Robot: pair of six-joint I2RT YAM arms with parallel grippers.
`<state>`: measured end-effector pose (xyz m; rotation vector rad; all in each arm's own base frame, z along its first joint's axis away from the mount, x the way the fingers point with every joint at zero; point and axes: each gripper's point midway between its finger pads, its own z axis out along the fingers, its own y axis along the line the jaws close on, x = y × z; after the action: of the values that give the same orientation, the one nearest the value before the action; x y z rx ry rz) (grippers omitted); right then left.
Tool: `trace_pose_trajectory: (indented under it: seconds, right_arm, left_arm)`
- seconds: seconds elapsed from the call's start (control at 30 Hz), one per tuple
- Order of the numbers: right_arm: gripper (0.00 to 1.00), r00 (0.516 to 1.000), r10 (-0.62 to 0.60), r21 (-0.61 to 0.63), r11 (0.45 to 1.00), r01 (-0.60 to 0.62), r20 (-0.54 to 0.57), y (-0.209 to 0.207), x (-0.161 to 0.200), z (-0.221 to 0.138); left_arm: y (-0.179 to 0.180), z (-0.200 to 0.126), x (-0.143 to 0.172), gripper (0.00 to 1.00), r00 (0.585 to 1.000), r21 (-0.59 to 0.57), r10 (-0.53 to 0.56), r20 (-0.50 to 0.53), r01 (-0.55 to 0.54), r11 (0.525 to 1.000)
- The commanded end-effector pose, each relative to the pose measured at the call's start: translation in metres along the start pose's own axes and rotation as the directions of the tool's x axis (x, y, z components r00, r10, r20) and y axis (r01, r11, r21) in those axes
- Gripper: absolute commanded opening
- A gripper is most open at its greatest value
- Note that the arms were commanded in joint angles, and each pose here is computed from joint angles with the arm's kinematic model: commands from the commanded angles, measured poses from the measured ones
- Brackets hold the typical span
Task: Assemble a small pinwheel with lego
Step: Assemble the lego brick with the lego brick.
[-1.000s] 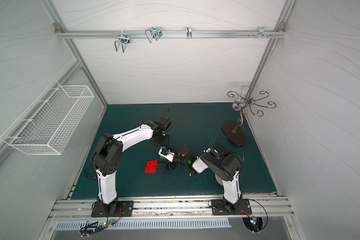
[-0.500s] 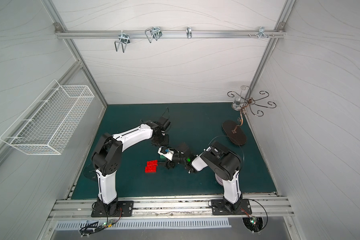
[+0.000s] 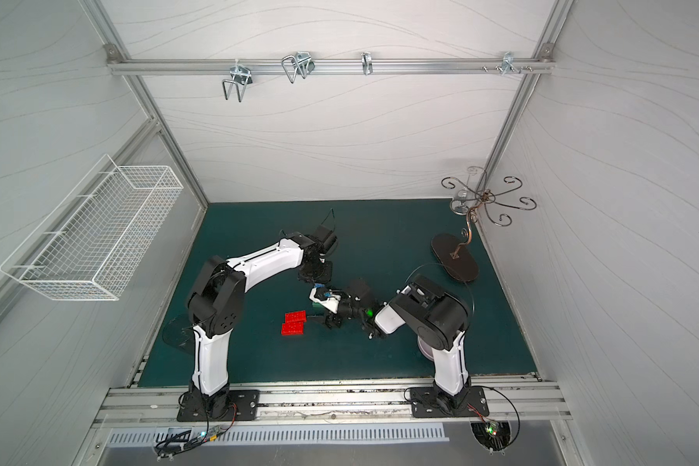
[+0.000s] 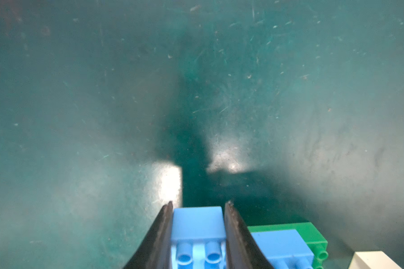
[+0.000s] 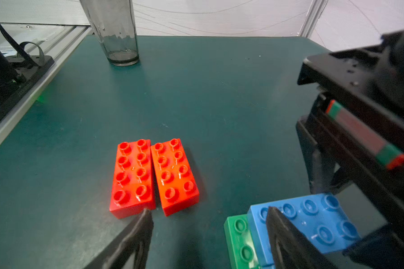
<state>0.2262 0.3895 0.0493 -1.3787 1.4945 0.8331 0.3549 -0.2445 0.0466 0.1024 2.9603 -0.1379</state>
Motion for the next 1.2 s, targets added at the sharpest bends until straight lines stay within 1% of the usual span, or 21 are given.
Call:
trace_pose_trajectory:
  seconds: [0.0, 0.27, 0.37, 0.4, 0.43, 0.47, 0.5, 0.6, 0.7, 0.77, 0.87, 0.93, 0.97, 1.07, 1.1, 1.17]
  right_arm:
    - [0.78, 0.85, 0.266, -0.003, 0.954, -0.3, -0.454, 0.045, 0.139, -0.029]
    - [0.78, 0.852, 0.261, 0.003, 0.956, -0.292, -0.454, 0.044, 0.138, -0.028]
    - [0.78, 0.854, 0.262, 0.0, 0.956, -0.293, -0.45, 0.043, 0.137, -0.028]
    - [0.78, 0.857, 0.261, -0.002, 0.956, -0.292, -0.445, 0.043, 0.133, -0.027]
    - [0.78, 0.862, 0.257, -0.007, 0.957, -0.289, -0.437, 0.042, 0.128, -0.027]
    - [0.78, 0.866, 0.255, -0.01, 0.958, -0.287, -0.431, 0.041, 0.124, -0.026]
    - [0.78, 0.872, 0.248, -0.02, 0.959, -0.282, -0.421, 0.039, 0.117, -0.025]
    - [0.79, 0.89, 0.226, -0.048, 0.963, -0.266, -0.397, 0.035, 0.096, -0.022]
    - [0.79, 0.903, 0.204, -0.074, 0.965, -0.25, -0.379, 0.031, 0.077, -0.018]
    - [0.79, 0.908, 0.191, -0.086, 0.967, -0.239, -0.372, 0.03, 0.072, -0.018]
    - [0.79, 0.936, 0.198, -0.073, 0.971, -0.228, -0.292, 0.024, 0.049, -0.022]
    - [0.81, 0.947, 0.211, -0.078, 0.969, -0.235, -0.243, 0.019, 0.027, -0.025]
    - [0.81, 0.95, 0.215, -0.08, 0.968, -0.238, -0.227, 0.017, 0.017, -0.027]
    - [0.84, 0.962, 0.224, -0.081, 0.968, -0.238, -0.157, 0.007, -0.015, -0.038]
    - [0.84, 0.961, 0.235, -0.079, 0.965, -0.248, -0.144, 0.003, -0.022, -0.042]
    - [0.84, 0.961, 0.25, -0.077, 0.962, -0.26, -0.119, 0.0, -0.034, -0.051]
  left_arm:
    - [-0.019, 0.005, 0.005, 0.12, 1.0, 0.056, 0.023, -0.008, -0.023, 0.998]
    - [-0.023, -0.013, -0.009, 0.14, 0.999, 0.067, 0.033, 0.033, -0.035, 0.997]
    - [-0.026, -0.017, -0.012, 0.18, 0.999, 0.073, 0.03, 0.04, -0.033, 0.997]
    - [-0.027, -0.019, -0.012, 0.23, 0.999, 0.079, 0.03, 0.042, -0.034, 0.996]
    - [-0.026, -0.022, -0.013, 0.35, 0.999, 0.08, 0.029, 0.045, -0.032, 0.996]
    - [-0.027, -0.023, -0.013, 0.43, 0.998, 0.085, 0.027, 0.047, -0.031, 0.996]
    - [-0.028, -0.026, -0.014, 0.47, 0.998, 0.087, 0.026, 0.053, -0.03, 0.996]
    - [-0.027, -0.036, -0.019, 0.67, 0.997, 0.085, 0.021, 0.072, -0.028, 0.996]
    - [-0.025, -0.042, -0.024, 0.75, 0.997, 0.1, 0.003, 0.083, -0.012, 0.995]
    - [-0.021, -0.045, -0.027, 0.76, 0.996, 0.099, -0.012, 0.09, 0.003, 0.995]
    - [-0.007, -0.052, -0.031, 0.83, 0.994, 0.116, -0.065, 0.093, 0.054, 0.992]
    - [0.005, -0.058, -0.034, 0.9, 0.988, 0.136, -0.111, 0.106, 0.096, 0.986]
    - [0.011, -0.063, -0.036, 0.99, 0.984, 0.142, -0.127, 0.121, 0.109, 0.984]
    - [0.029, -0.085, -0.042, 1.0, 0.97, 0.164, -0.168, 0.176, 0.139, 0.977]
    - [0.032, -0.091, -0.042, 1.0, 0.969, 0.17, -0.171, 0.18, 0.141, 0.975]
    - [0.044, -0.102, -0.031, 1.0, 0.974, 0.16, -0.17, 0.152, 0.146, 0.976]
